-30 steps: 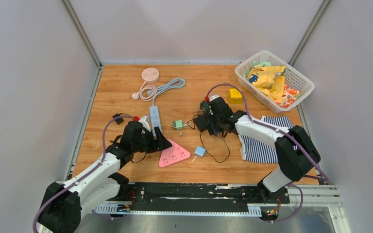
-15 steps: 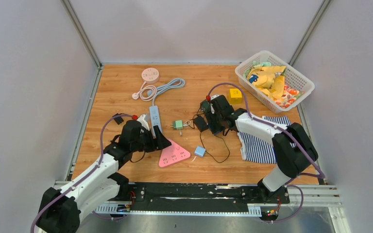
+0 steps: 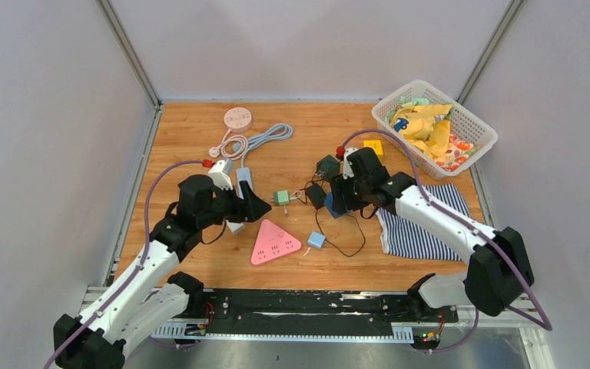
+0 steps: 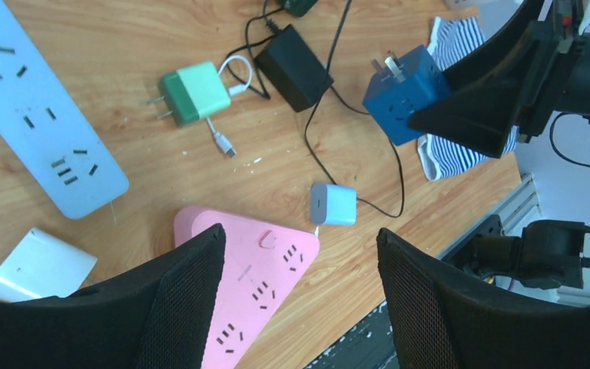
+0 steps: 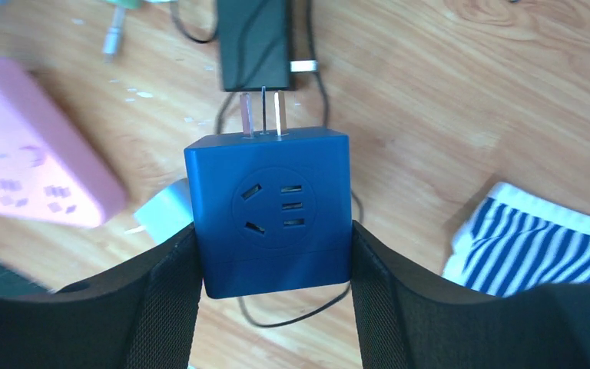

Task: Insert the plug
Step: Pick up the plug from the center of the board.

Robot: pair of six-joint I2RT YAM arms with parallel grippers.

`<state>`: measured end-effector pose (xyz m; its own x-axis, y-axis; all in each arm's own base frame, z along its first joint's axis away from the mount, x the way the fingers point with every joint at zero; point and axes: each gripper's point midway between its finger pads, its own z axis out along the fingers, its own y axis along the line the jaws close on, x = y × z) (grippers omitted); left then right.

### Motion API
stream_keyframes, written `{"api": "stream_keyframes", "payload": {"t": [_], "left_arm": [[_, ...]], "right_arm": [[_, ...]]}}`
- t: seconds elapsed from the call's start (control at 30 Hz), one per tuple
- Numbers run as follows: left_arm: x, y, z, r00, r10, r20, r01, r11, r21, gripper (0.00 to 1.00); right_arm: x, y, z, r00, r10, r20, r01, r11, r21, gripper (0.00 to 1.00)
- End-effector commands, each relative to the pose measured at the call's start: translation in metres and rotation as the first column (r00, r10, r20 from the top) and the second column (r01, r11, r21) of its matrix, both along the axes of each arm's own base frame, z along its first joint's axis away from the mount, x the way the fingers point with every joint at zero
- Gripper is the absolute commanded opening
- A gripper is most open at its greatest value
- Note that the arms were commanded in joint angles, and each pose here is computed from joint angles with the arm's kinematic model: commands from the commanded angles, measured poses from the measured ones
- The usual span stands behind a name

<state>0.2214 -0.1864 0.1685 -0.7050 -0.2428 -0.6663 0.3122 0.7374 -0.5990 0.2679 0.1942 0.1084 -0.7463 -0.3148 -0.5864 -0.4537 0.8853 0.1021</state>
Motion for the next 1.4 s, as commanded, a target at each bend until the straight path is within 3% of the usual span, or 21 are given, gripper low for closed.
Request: {"api": "stream_keyframes", "payload": {"t": [0.0, 0.1, 0.2, 0.4, 0.5, 0.7, 1.07, 1.23, 1.37], "left_arm": [[0.004, -0.002, 0.036, 0.984, -0.029, 0.175, 0.034, 0.999, -0.024, 0.73], [0.004, -0.005, 0.057, 0.958, -0.035, 0.285, 0.058, 0.996, -0.071, 0.73], [-0.001, -0.007, 0.071, 0.928, -0.046, 0.371, 0.092, 0.99, -0.107, 0.75], [-0.002, 0.006, 0.082, 0.845, -0.074, 0.53, 0.085, 0.996, 0.005, 0.84], [-0.014, -0.002, 0.096, 0.77, -0.164, 0.616, 0.174, 0.984, 0.044, 0.87], [-0.04, -0.016, 0.106, 0.621, -0.33, 0.711, 0.34, 0.931, 0.135, 0.9], [-0.033, -0.02, 0.1, 0.548, -0.402, 0.734, 0.344, 0.908, 0.24, 0.94], [-0.035, -0.023, 0.097, 0.541, -0.428, 0.724, 0.376, 0.893, 0.246, 0.9], [-0.038, -0.026, 0.096, 0.542, -0.438, 0.717, 0.397, 0.886, 0.241, 0.79]], "right_arm": [[-0.024, 0.024, 0.038, 0.998, 0.033, -0.06, -0.02, 0.979, 0.205, 0.35], [-0.036, 0.047, 0.062, 0.993, 0.086, -0.078, -0.052, 0.93, 0.364, 0.34], [-0.047, 0.071, 0.088, 0.988, 0.122, -0.093, -0.053, 0.839, 0.541, 0.34], [-0.058, 0.104, 0.13, 0.978, 0.167, -0.122, -0.002, 0.596, 0.803, 0.34], [-0.065, 0.118, 0.141, 0.965, 0.202, -0.166, 0.044, 0.499, 0.866, 0.33], [-0.072, 0.14, 0.156, 0.93, 0.285, -0.233, 0.12, 0.365, 0.923, 0.32], [-0.084, 0.178, 0.166, 0.862, 0.428, -0.273, 0.182, 0.242, 0.953, 0.31], [-0.092, 0.19, 0.167, 0.834, 0.483, -0.267, 0.178, 0.223, 0.958, 0.3], [-0.095, 0.193, 0.163, 0.828, 0.494, -0.265, 0.176, 0.22, 0.959, 0.3]]}}
